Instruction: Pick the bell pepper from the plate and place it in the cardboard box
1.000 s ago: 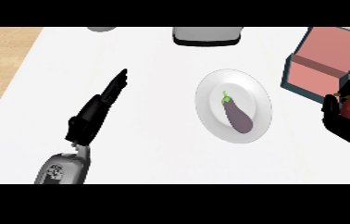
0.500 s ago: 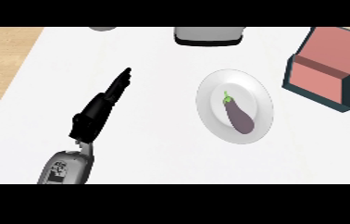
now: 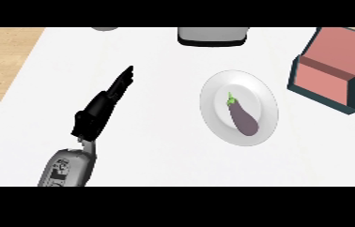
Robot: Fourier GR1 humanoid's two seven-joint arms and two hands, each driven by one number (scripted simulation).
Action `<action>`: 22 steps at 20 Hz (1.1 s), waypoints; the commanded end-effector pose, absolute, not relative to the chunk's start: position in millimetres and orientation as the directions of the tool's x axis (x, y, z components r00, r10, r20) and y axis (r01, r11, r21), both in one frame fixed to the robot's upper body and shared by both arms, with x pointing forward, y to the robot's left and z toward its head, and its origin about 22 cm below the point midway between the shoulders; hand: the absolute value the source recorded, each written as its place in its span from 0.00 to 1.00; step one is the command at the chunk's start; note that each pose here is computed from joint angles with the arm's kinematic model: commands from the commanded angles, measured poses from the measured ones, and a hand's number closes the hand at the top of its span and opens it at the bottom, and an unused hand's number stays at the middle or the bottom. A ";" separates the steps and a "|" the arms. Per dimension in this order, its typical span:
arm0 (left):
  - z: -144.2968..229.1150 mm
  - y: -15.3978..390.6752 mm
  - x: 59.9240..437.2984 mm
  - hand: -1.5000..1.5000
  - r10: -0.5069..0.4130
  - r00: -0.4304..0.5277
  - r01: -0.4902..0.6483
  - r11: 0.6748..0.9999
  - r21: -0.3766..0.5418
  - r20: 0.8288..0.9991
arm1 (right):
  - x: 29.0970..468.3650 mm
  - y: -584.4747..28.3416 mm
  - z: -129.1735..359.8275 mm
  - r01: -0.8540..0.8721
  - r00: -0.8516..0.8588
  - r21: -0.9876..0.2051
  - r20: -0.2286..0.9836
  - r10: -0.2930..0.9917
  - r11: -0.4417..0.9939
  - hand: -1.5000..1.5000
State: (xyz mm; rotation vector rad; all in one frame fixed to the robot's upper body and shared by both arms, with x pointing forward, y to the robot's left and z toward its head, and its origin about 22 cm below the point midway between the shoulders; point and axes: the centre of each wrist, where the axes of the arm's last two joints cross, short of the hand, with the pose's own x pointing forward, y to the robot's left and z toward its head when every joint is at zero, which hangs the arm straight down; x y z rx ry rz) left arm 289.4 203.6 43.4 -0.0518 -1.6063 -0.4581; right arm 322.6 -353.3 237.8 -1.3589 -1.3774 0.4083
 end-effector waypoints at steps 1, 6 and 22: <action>42.9 197.4 279.1 0.50 -0.263 -0.106 0.311 0.907 0.283 0.959 | 354.6 -364.6 224.5 0.476 0.305 -0.842 0.427 0.851 0.253 1.00; 52.2 206.4 291.6 0.50 -0.242 -0.101 0.290 0.921 0.261 0.965 | 372.0 -374.8 205.6 0.462 0.341 -0.866 0.375 0.862 0.194 1.00; 40.2 201.3 286.3 0.50 -0.247 -0.121 0.330 0.903 0.273 0.962 | 398.3 -427.8 124.2 0.359 0.469 -0.836 0.546 0.694 0.415 0.00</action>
